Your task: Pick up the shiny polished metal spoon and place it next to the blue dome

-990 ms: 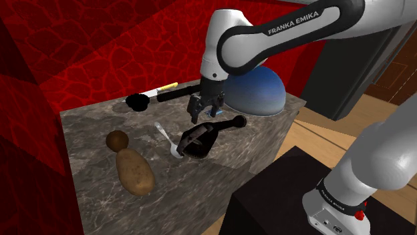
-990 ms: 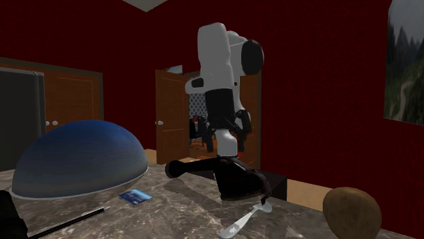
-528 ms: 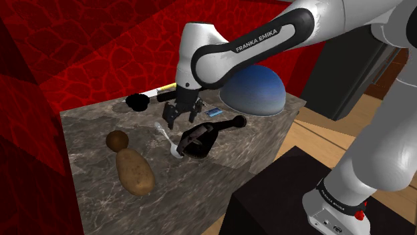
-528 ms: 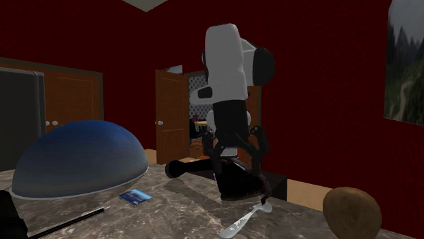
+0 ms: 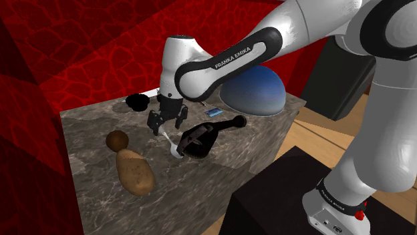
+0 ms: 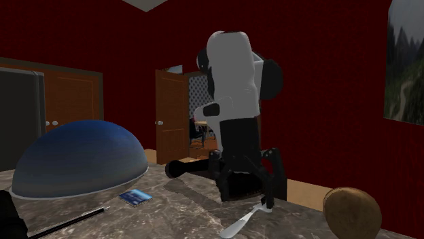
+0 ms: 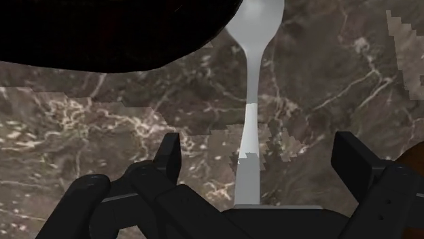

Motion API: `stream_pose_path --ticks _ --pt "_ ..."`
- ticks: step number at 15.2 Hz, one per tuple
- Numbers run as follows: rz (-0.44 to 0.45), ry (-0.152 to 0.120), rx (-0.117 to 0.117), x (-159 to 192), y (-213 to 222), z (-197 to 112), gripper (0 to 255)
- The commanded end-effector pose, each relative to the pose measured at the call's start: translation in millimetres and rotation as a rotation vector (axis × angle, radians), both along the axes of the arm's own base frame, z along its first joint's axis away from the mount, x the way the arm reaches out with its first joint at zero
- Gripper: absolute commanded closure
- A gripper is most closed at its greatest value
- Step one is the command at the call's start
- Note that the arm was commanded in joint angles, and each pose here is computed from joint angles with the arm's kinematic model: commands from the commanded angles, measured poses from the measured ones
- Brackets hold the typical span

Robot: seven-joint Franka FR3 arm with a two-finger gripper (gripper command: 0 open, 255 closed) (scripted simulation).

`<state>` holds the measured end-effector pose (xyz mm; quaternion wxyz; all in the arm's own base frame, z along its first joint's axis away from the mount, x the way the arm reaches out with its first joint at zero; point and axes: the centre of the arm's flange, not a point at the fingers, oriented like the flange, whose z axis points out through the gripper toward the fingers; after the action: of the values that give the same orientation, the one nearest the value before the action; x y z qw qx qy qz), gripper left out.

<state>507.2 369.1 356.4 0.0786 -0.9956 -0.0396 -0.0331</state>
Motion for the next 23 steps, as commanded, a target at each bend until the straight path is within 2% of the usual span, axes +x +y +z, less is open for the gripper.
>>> stream_pose_path --ticks 1,3,10,11,20,23 --pt "0.0 -0.001 0.0 0 2 -12 0" --pt "0.0 -0.001 0.0 0 3 -20 0" --pt "0.0 0.0 0.0 0 3 -20 0" --pt "0.0 0.0 0.0 0 3 -20 255" --pt "0.0 -0.001 0.0 0 3 -20 255" --pt "0.0 -0.001 0.0 0 3 -4 255"
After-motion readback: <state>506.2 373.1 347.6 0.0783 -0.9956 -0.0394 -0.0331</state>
